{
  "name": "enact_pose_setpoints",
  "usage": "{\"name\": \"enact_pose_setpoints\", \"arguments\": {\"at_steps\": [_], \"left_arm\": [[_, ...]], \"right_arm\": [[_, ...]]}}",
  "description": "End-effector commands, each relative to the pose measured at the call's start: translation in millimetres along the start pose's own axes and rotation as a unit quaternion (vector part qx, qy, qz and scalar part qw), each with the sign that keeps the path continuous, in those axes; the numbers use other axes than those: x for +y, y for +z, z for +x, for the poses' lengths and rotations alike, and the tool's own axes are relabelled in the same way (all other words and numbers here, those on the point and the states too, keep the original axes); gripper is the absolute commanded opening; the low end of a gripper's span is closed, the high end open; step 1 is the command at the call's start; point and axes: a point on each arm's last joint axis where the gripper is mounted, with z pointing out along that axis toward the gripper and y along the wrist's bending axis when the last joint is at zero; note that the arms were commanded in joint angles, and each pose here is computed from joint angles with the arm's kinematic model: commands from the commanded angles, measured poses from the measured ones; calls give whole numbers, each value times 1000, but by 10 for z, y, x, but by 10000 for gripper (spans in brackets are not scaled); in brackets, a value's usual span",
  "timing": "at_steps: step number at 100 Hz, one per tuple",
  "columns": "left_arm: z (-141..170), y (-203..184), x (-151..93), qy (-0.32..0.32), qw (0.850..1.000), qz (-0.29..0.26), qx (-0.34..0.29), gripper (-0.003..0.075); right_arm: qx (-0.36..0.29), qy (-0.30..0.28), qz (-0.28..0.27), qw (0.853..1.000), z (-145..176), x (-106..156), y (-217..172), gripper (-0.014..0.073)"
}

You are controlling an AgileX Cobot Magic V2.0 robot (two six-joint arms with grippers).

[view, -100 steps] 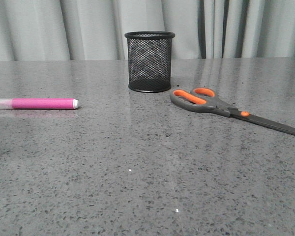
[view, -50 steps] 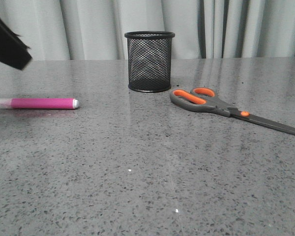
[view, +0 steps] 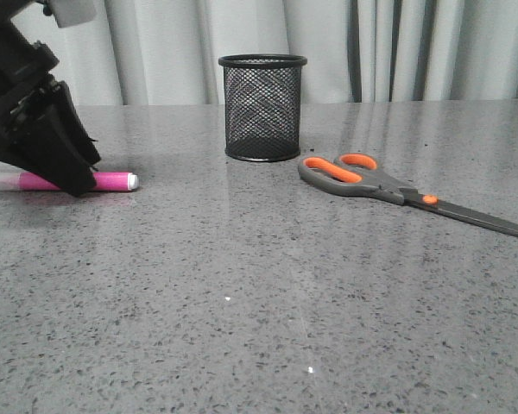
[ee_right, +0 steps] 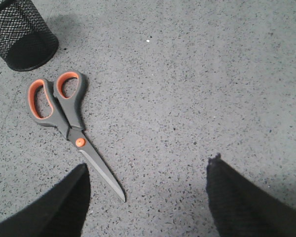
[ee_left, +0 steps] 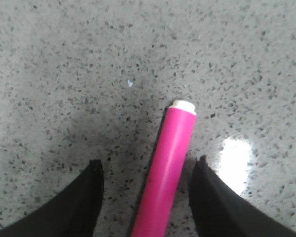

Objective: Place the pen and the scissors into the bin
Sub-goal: 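Lower the left gripper onto the pink marker and close on it, then lift the pink marker with the left gripper and drop it into the mesh cup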

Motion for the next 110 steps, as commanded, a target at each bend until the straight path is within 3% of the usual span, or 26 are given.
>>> {"name": "enact_pose_setpoints", "arguments": {"at_steps": [1, 15, 20, 33, 49, 63, 74, 87, 96, 110], "left_arm": [[-123, -123, 16, 10, 1000, -17, -18, 356], [-76, -99, -1, 23, 1000, -2, 4, 309], [-58, -93, -7, 28, 1000, 4, 12, 246], [-31, -92, -36, 36, 999, 20, 25, -17], [-180, -220, -19, 28, 999, 15, -15, -19], [-523, -585, 36, 22, 993, -34, -108, -20], [-850, -893, 87, -11, 970, -68, -233, -19], [-1191, -1075, 106, -83, 913, -72, -393, -20], [-1382, -1058, 68, -77, 892, -87, -438, -19], [-1608, -829, 68, -104, 882, -131, -441, -19]], "right_arm": [[-41, -4, 2, 999, -146, 12, -49, 453], [-41, -4, 2, 999, -146, 12, -49, 453], [-41, -4, 2, 999, -146, 12, -49, 453], [-41, -4, 2, 999, -146, 12, -49, 453], [-41, -4, 2, 999, -146, 12, -49, 453], [-41, -4, 2, 999, -146, 12, -49, 453], [-41, -4, 2, 999, -146, 12, -49, 453], [-41, -4, 2, 999, -146, 12, -49, 453], [-41, -3, 2, 999, -147, 13, -49, 453], [-42, -2, 1, 999, -147, 14, -49, 453]]}}
